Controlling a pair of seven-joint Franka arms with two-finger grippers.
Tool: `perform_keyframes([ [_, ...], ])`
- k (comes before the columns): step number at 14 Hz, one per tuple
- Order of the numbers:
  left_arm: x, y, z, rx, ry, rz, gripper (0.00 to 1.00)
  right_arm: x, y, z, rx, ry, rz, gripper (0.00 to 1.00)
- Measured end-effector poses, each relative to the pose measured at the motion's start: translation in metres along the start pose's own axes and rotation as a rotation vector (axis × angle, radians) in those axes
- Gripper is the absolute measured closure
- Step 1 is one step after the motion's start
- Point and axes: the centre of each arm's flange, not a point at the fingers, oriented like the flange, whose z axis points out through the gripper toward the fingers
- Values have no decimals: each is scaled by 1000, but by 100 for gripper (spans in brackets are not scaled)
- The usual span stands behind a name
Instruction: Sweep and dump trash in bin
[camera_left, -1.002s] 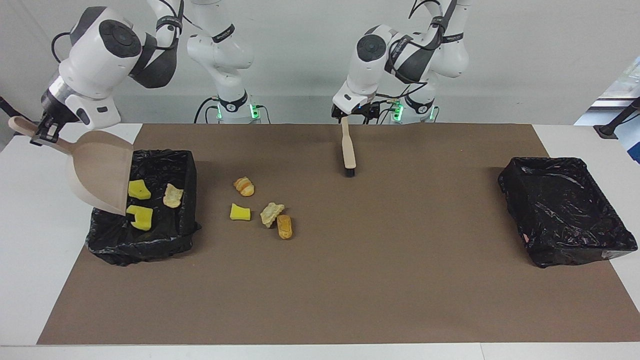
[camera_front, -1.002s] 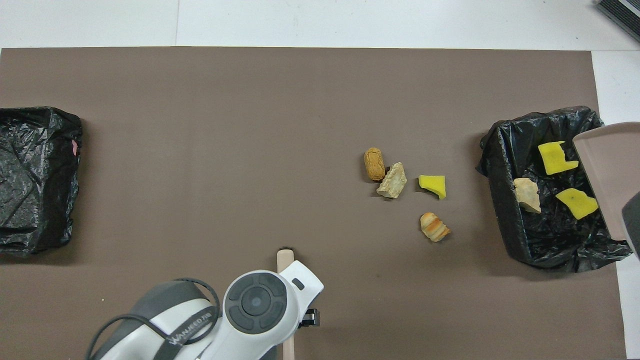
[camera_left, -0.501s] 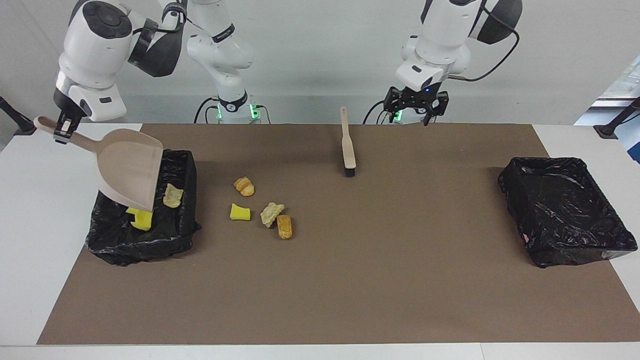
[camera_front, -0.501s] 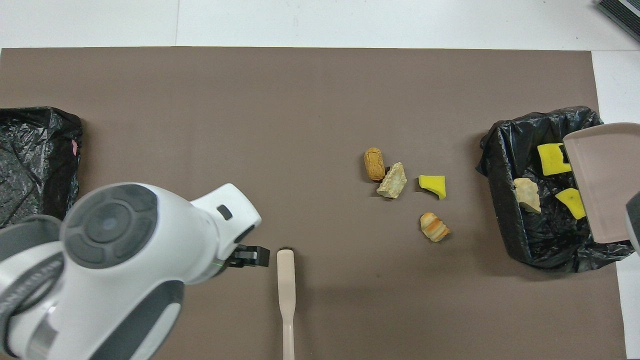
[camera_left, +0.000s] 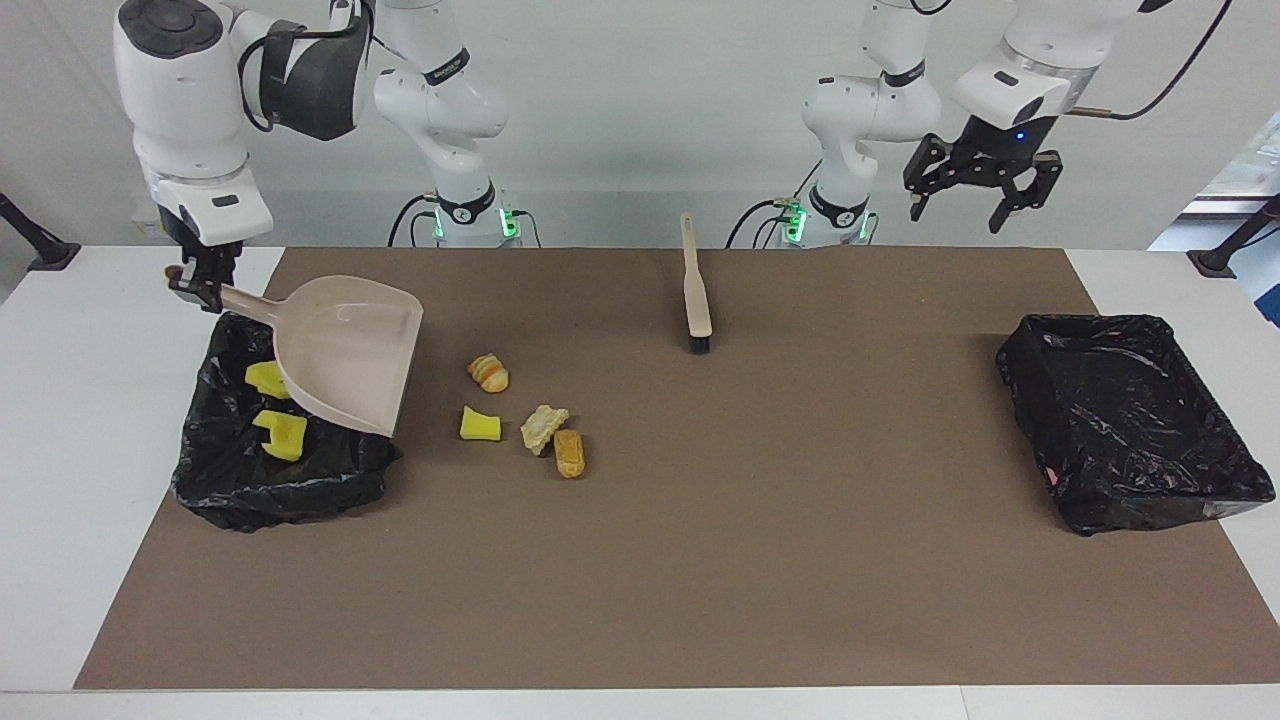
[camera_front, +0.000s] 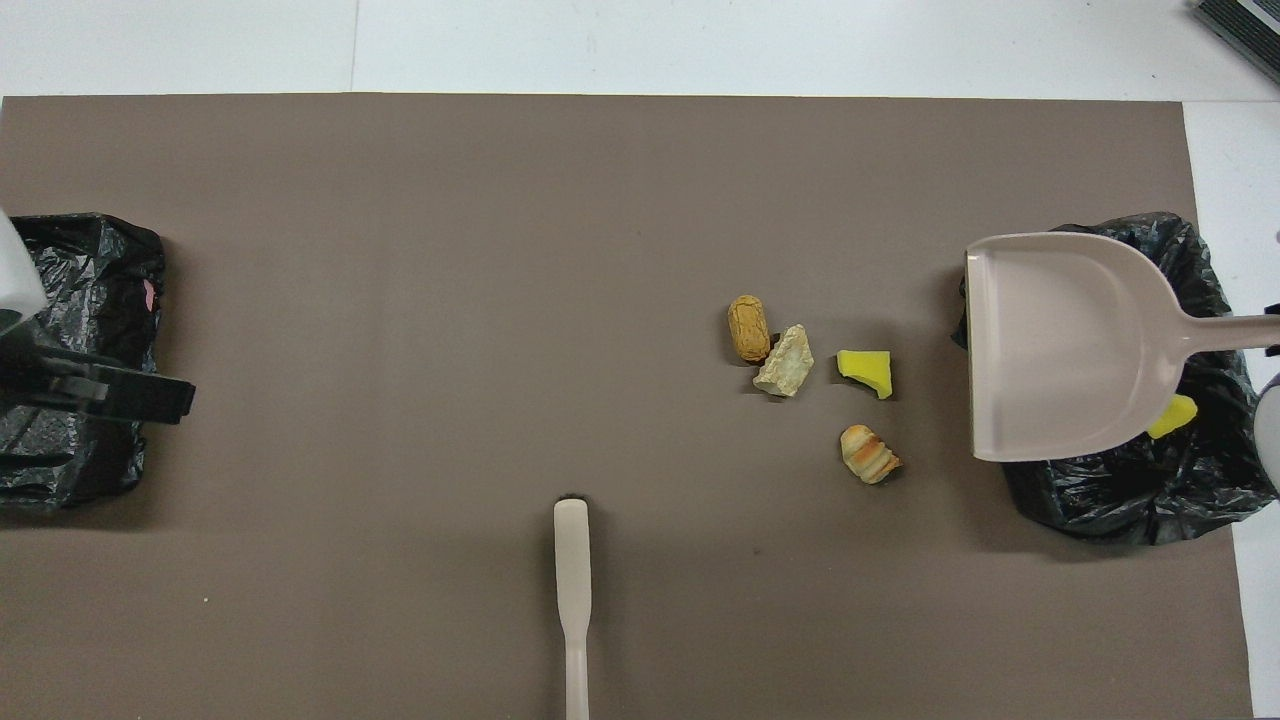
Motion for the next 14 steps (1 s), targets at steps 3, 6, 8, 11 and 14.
perform_keyframes([
  [3, 15, -11, -3, 18, -24, -8, 0, 46, -3, -10, -2, 39, 205, 68],
  [6, 24, -35, 1, -42, -25, -57, 0, 89, -11, -13, 28, 72, 420, 68],
  [8, 22, -52, 2, -69, -21, -87, 0, 114, -17, -12, 53, 88, 537, 68],
  [11, 22, -54, -1, -70, -14, -90, 0, 160, -26, -12, 104, 119, 732, 68],
  [14, 22, -51, -2, -70, -11, -85, 0, 219, -38, -14, 164, 138, 925, 68],
])
